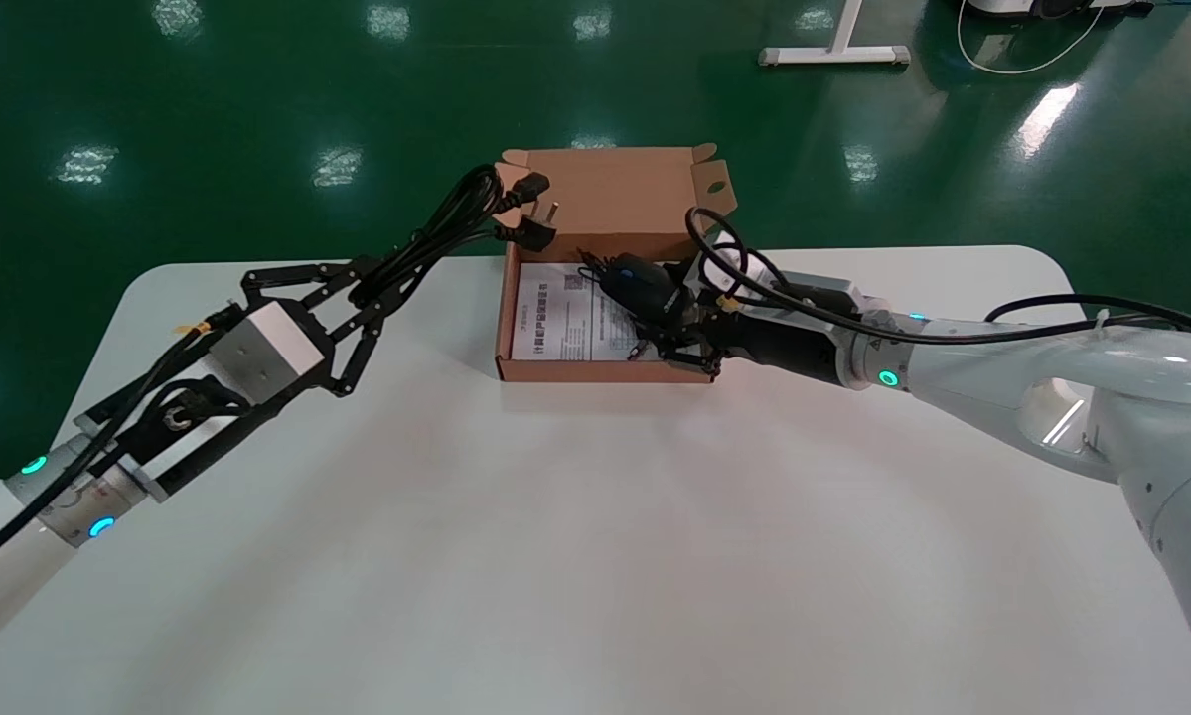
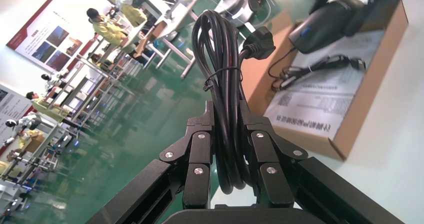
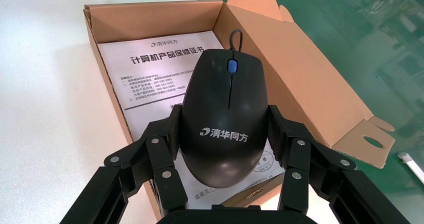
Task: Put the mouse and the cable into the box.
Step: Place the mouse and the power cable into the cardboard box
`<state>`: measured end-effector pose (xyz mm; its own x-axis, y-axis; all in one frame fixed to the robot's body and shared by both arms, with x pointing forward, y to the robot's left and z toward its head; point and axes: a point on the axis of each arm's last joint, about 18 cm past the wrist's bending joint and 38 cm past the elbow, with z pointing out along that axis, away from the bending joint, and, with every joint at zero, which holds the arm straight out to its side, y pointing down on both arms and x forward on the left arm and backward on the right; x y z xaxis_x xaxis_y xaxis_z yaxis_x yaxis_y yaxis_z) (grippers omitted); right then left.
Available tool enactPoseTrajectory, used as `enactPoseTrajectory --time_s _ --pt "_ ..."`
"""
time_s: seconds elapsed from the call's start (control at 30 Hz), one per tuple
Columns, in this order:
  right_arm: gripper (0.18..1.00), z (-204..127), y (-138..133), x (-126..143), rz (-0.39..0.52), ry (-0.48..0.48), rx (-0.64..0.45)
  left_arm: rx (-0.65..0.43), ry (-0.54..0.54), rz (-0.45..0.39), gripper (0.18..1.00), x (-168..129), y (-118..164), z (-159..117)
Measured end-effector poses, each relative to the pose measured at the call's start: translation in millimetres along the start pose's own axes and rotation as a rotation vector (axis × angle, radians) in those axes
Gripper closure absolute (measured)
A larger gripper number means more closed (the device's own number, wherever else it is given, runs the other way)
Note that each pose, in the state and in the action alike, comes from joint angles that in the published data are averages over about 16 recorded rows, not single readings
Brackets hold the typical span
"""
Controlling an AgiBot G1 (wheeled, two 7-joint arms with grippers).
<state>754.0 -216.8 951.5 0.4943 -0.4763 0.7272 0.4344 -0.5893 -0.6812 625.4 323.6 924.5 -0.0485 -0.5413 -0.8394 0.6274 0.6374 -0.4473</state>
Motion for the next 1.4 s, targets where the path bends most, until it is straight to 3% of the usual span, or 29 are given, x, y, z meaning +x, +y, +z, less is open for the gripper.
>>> enactPoseTrajectory --time_s 0.37,0.7,0.97,1.4 --pt "0.499 -3 1 3 0.000 0.007 -0.001 -0.007 0.031 0.064 0.918 6 1 14" --pt "0.351 -38 13 39 0.025 0.086 -0.018 0.028 0.056 0.106 0.918 14 -5 46" --pt "0.247 -69 22 65 0.054 0.143 -0.033 0.058 0.073 0.103 0.918 27 -6 74" --pt "0.180 -74 23 68 0.062 0.146 -0.037 0.095 0.108 0.076 0.918 59 -7 125"
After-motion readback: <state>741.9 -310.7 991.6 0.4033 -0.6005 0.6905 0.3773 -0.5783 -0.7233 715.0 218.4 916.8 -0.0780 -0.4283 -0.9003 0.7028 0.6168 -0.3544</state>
